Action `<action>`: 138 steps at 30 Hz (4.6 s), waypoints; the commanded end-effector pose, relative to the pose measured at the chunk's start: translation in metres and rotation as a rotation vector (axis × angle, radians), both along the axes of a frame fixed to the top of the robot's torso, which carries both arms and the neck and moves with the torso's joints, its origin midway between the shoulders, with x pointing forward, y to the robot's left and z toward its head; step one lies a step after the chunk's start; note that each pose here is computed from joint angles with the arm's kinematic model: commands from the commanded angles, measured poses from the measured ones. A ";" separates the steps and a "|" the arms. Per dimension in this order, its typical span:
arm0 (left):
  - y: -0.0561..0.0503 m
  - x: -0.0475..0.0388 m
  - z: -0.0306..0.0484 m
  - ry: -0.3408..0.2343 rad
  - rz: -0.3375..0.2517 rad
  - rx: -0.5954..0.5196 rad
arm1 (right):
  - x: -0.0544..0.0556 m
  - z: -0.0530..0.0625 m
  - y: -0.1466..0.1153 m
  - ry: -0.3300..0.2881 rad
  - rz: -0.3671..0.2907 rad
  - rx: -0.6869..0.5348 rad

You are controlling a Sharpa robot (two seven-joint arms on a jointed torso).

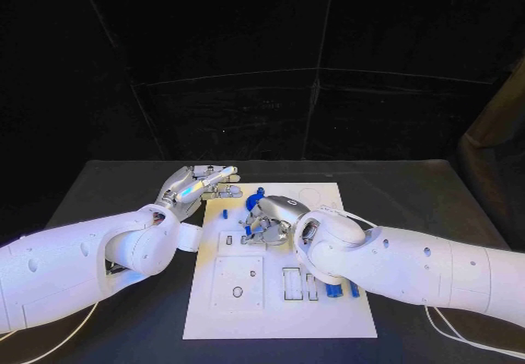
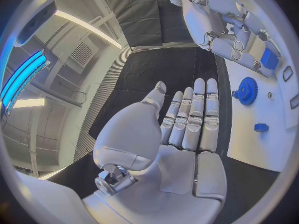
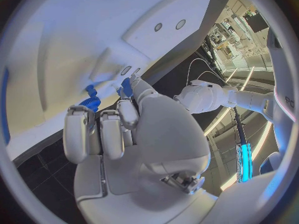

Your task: Assemble the parts on the task board

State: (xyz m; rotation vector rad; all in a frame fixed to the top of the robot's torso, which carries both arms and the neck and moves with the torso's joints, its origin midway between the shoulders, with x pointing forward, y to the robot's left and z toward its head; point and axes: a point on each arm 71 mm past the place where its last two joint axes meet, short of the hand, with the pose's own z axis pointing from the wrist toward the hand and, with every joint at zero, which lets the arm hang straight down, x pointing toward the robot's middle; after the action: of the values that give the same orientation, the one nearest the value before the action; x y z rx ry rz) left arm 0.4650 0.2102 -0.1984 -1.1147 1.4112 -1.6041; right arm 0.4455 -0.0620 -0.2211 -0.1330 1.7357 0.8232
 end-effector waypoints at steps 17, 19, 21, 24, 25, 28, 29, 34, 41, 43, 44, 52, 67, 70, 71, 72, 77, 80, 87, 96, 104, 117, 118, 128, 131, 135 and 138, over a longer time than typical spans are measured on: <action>-0.001 0.0010 0.0015 -0.006 -0.002 -0.012 | -0.003 -0.013 0.001 -0.010 0.023 -0.112; -0.001 0.0010 0.0014 -0.005 -0.003 -0.012 | -0.003 -0.014 0.001 -0.008 0.026 -0.123; -0.001 0.0009 0.0014 -0.004 -0.003 -0.012 | -0.003 -0.015 0.000 -0.002 0.029 -0.133; -0.001 0.0008 0.0013 -0.003 -0.005 -0.012 | -0.003 -0.016 0.000 0.006 0.027 -0.143; -0.001 0.0008 0.0013 -0.003 -0.005 -0.012 | -0.003 -0.016 -0.001 0.008 0.025 -0.145; -0.001 0.0009 0.0012 -0.002 -0.006 -0.012 | -0.003 -0.017 -0.001 0.009 0.022 -0.152; -0.001 0.0010 0.0012 -0.002 -0.006 -0.012 | -0.003 -0.017 -0.001 0.010 0.022 -0.155; -0.001 0.0011 0.0010 -0.001 -0.007 -0.012 | -0.004 -0.017 -0.001 0.009 0.027 -0.172; -0.001 0.0014 0.0008 -0.001 -0.007 -0.011 | -0.004 -0.016 0.000 0.001 0.027 -0.177; -0.001 0.0014 0.0008 0.000 -0.007 -0.011 | -0.004 -0.016 0.000 -0.004 0.025 -0.174; -0.001 0.0014 0.0008 0.000 -0.007 -0.011 | -0.004 -0.016 0.001 -0.007 0.023 -0.172; -0.001 0.0015 0.0006 0.002 -0.008 -0.010 | -0.004 -0.013 0.001 -0.032 -0.001 -0.140; 0.000 0.0019 0.0002 0.005 -0.008 -0.009 | -0.008 -0.004 0.002 -0.103 -0.015 -0.032; 0.000 0.0025 -0.0003 0.008 -0.005 -0.005 | -0.011 0.001 0.001 -0.130 0.012 0.016; 0.001 0.0028 -0.0006 0.009 -0.004 -0.001 | -0.013 0.002 -0.001 -0.137 0.030 0.039; 0.001 0.0029 -0.0008 0.009 -0.005 0.003 | -0.015 0.003 -0.002 -0.140 0.043 0.054; 0.005 0.0029 -0.0031 0.013 -0.040 0.094 | -0.026 0.013 -0.027 -0.090 0.135 0.170; 0.008 0.0042 -0.0040 0.026 -0.091 0.203 | -0.027 0.022 -0.050 -0.013 0.136 0.219; 0.008 0.0065 -0.0077 0.110 -0.261 0.523 | -0.017 0.047 -0.099 0.075 0.066 0.272; 0.000 0.0178 -0.0074 0.201 -0.417 1.033 | 0.003 0.064 -0.154 0.064 -0.109 0.291; -0.021 0.0315 -0.0085 0.244 -0.440 1.222 | 0.008 0.065 -0.164 0.048 -0.160 0.253; -0.052 0.0417 -0.0134 0.241 -0.494 1.310 | 0.011 0.066 -0.163 -0.014 -0.185 0.193; -0.053 0.0419 -0.0137 0.241 -0.497 1.312 | 0.011 0.066 -0.163 -0.015 -0.185 0.192; -0.061 0.0446 -0.0166 0.246 -0.522 1.333 | 0.013 0.065 -0.161 -0.017 -0.186 0.185; -0.063 0.0450 -0.0171 0.245 -0.532 1.344 | 0.013 0.064 -0.160 -0.015 -0.185 0.184; -0.065 0.0452 -0.0178 0.244 -0.542 1.354 | 0.014 0.064 -0.160 -0.014 -0.185 0.183; -0.067 0.0450 -0.0185 0.243 -0.547 1.358 | 0.014 0.064 -0.159 -0.013 -0.184 0.183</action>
State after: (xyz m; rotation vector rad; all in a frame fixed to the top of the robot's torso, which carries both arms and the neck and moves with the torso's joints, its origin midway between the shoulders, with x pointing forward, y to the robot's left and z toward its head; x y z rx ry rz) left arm 0.5106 0.1440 -0.2169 -0.1114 2.4449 -0.4478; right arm 0.4588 -0.2217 -0.1588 0.1463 1.6360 0.8433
